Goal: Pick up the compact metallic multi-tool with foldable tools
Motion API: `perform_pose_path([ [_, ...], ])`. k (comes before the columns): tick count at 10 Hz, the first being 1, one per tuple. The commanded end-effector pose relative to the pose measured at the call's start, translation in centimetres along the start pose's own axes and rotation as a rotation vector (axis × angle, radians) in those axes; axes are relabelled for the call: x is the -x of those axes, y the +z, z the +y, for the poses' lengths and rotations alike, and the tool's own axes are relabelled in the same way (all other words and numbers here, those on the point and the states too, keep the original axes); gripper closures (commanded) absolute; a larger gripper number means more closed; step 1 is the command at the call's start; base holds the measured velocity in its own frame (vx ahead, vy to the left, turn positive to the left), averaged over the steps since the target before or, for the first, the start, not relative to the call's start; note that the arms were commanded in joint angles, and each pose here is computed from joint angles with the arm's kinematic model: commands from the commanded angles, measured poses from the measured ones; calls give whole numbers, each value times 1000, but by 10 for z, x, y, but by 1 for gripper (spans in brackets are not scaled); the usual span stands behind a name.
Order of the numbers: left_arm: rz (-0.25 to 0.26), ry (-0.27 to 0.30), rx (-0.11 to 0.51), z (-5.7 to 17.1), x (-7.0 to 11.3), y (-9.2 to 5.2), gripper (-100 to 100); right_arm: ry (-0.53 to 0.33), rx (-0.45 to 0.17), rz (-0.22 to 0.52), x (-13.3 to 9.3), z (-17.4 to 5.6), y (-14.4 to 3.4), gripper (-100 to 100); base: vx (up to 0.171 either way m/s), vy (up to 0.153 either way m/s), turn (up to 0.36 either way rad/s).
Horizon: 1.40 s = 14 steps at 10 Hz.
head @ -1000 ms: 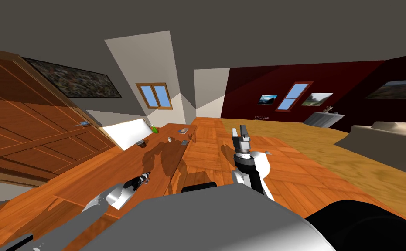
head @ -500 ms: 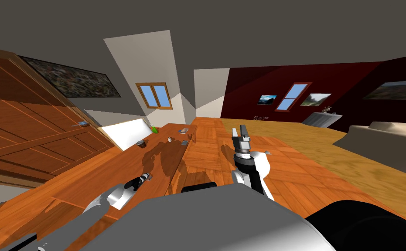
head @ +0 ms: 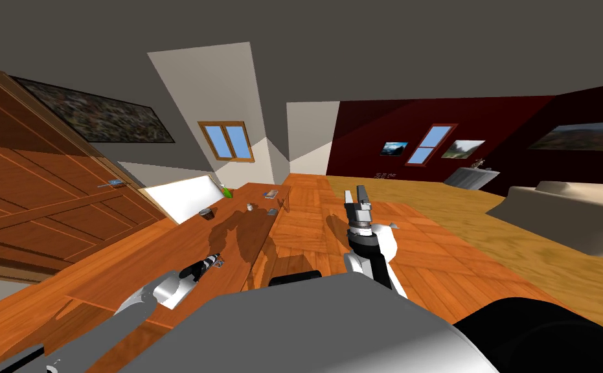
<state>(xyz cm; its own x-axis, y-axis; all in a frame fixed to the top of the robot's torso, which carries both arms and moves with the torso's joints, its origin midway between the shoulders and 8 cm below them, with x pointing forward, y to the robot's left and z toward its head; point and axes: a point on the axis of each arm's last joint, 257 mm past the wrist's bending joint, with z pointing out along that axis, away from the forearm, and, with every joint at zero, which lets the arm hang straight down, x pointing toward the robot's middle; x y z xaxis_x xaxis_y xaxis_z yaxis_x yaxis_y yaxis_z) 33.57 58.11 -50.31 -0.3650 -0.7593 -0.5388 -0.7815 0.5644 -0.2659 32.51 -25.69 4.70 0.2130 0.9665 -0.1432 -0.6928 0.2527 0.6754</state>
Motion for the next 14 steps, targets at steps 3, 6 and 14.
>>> perform_pose_path([
  [3, -57, 48, 15, 9, 40, -6, -100, 0, 0, 0, 0, 0, 0, 0, -48, -129, -43],
  [6, -137, 137, 79, 43, 100, -22, -100, 0, 0, 0, 0, 0, 0, 0, -53, -107, -131],
  [14, -215, 231, 277, 129, 176, -64, -100, 0, 0, 0, 0, 0, 0, 0, -46, -60, -138],
])
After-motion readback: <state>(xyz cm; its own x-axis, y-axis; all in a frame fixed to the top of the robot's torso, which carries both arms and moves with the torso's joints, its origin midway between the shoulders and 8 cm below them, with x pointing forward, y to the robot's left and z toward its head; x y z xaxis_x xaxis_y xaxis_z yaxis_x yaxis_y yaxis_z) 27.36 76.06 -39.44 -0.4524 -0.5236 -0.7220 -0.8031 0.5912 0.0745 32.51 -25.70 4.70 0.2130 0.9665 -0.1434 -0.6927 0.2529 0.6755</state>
